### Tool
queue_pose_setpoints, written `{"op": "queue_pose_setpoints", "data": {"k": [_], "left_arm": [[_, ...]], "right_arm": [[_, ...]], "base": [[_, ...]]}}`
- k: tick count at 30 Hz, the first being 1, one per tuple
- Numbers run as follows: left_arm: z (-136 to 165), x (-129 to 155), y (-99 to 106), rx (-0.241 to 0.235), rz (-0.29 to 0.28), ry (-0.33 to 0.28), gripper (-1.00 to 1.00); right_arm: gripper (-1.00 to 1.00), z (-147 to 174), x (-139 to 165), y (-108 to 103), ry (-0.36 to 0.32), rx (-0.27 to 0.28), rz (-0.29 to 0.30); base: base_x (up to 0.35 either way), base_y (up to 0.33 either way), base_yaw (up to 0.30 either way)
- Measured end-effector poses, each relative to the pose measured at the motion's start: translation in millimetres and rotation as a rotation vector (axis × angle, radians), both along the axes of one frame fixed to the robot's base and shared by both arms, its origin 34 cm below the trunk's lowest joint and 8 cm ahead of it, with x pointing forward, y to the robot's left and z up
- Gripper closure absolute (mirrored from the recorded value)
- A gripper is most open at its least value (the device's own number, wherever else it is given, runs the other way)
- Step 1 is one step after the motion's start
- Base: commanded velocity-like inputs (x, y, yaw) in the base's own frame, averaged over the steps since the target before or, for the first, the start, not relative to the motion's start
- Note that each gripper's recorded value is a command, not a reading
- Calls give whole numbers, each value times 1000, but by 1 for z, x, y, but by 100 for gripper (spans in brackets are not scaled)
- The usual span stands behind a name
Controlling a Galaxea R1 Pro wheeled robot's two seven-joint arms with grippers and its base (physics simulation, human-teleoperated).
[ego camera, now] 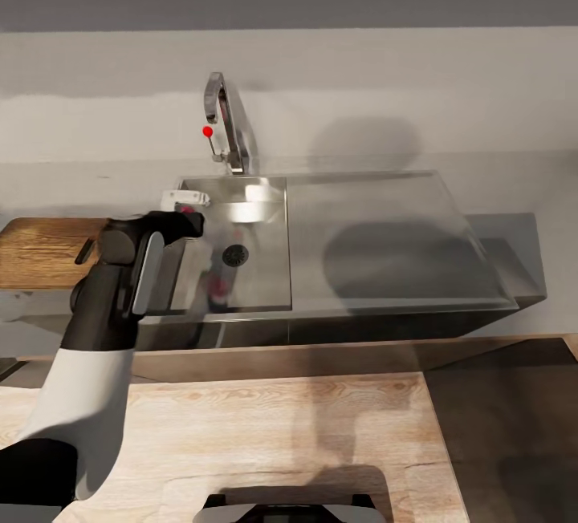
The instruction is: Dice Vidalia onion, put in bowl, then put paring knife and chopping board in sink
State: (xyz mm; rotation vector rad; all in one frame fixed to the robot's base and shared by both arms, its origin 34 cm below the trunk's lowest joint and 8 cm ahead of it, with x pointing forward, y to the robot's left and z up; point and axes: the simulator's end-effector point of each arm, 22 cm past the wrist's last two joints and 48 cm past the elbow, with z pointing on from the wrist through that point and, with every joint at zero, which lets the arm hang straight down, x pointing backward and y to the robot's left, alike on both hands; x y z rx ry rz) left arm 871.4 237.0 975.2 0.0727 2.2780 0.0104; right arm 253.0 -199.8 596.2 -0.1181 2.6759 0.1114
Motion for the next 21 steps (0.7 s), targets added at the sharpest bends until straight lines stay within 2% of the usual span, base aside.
{"op": "queue_pose_setpoints", "data": {"k": [3,21], "left_arm": [[25,4,8,-8,19,-60,100],[31,4,13,-19,33,-73,100]], "right_arm": [[-100,0,0,-1,-1,-1,2],[-100,0,0,-2,0,-1,5]], "base": [[0,0,0],[0,8,0]]}}
